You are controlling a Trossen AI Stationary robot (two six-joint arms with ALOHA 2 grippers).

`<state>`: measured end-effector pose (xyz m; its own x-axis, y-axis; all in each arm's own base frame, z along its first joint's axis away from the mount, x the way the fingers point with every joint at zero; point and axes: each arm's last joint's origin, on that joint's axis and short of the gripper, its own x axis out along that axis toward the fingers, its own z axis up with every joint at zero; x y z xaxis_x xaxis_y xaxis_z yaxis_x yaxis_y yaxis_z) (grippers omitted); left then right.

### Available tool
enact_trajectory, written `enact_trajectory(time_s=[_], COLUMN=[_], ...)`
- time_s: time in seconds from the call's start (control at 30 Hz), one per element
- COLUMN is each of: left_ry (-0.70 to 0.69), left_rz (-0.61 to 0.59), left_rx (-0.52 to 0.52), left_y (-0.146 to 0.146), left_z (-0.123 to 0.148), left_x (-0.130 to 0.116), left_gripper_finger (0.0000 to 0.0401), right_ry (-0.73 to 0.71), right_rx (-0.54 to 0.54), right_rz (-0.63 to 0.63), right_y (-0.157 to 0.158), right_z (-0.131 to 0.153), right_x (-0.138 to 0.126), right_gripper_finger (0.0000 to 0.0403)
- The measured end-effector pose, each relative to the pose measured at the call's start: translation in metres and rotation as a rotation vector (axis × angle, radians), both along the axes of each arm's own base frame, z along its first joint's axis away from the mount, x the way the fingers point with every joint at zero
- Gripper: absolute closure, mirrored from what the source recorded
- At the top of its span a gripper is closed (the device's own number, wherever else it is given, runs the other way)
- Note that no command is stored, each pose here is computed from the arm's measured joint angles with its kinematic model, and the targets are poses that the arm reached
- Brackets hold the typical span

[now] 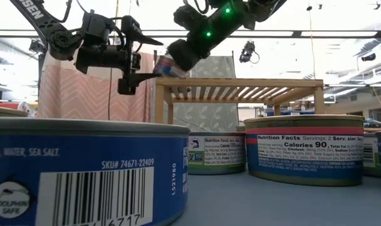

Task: Stack canned seafood by type on shelf
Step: Put the blue tuna can on the shelf aligned with the green tuna can

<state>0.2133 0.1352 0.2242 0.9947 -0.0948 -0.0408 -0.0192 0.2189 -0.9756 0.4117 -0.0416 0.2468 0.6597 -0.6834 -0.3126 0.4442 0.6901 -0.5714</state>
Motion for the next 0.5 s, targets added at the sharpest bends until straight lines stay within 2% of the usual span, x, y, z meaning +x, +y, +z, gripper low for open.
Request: enact_trajectory(time_s=[0.5], left_ry=[0.003], left_rz=[-0.259], left_rx=[-0.075], left_y=[0.008], left_z=[0.0], left_x=[-0.014], left_gripper_finger=[0.0038], right_ry=[0.021], right_rx=[-0.011], right_rz=[-0.012], right_y=[0.006], right_z=[-0.003], right_x=[-0.001], right_gripper_finger=[0.0397])
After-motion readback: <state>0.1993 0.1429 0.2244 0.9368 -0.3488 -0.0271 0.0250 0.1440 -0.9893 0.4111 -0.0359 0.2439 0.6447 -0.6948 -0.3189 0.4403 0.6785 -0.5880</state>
